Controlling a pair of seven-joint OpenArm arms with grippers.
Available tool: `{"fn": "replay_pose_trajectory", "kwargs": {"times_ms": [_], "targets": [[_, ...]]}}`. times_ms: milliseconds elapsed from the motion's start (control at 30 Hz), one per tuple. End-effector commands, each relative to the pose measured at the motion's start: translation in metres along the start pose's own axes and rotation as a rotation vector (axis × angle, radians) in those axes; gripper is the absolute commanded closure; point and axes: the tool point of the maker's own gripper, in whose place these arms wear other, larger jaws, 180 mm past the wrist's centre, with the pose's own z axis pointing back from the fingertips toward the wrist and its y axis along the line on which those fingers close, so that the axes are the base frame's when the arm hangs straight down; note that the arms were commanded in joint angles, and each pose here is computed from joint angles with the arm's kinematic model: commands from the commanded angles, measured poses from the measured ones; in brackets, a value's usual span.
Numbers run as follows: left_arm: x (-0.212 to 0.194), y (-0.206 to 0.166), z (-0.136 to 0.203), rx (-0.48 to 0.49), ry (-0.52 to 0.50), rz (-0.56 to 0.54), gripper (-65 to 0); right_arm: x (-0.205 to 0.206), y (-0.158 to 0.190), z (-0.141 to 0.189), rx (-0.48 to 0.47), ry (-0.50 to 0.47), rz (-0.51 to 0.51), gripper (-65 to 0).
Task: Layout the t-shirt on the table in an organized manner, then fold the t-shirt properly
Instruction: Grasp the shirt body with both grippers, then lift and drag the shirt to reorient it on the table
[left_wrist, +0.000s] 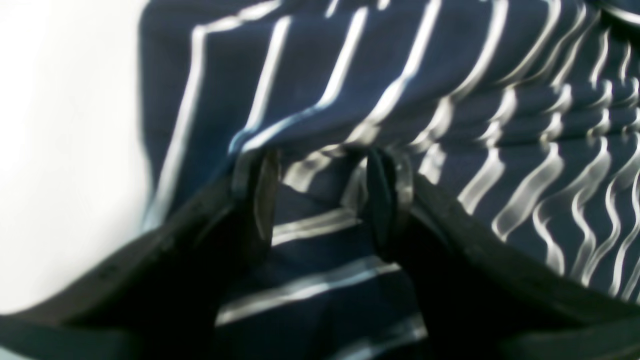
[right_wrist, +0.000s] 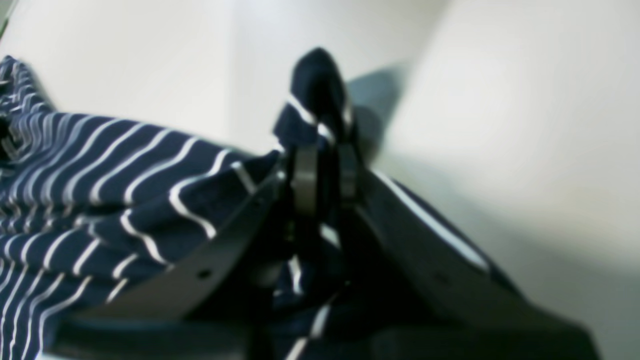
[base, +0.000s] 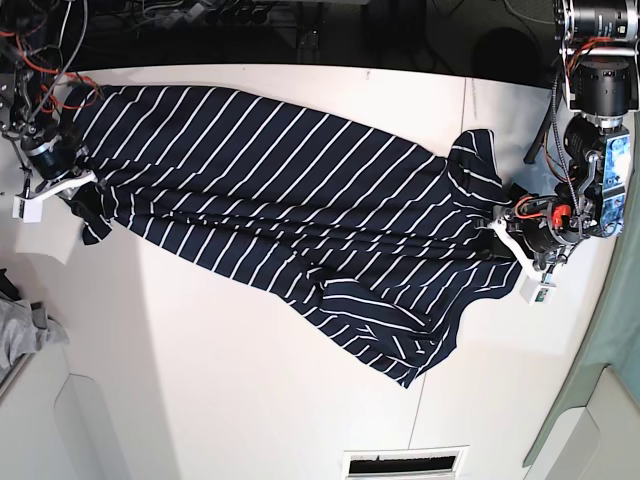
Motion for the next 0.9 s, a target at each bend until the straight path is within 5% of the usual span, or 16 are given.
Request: {"fn": "replay_pose_trajectory", "kwargs": {"times_ms": [0,100,233,300,600,867], "targets": [[0.024,-0.003,0.006,-0.041,-0.046,-0.029,-31.4,0.026,0.007,0.006,0.024,-0.09,0.006,0.0],[0.04,-0.023,0.011,-0.164,-0.068,-0.02,-31.4,0.054,0.032,0.017,0.07,-0.206,-0.006,-2.8],[0.069,-0.034,0.025,-0.25,-0.162,-0.017,-31.4,0.083,0.075,0.019,0.148,-0.252,0.053,-23.3],[0.074,-0.039,0.034,-0.285,-0.176,-0.035,-31.4,0.095,0.097,0.017,0.189,-0.265,0.079,-27.0],[0.049,-0.074,0.053,-0.414,-0.164,-0.007,-31.4,0.078,0.243,-0.051,0.448,-0.16,0.316,-27.0],[-0.023,-0.114,0.042,-0.493,-0.065,0.1,-31.4,0.003,0.313,-0.116,0.493,0.025,0.472,-26.9]]}}
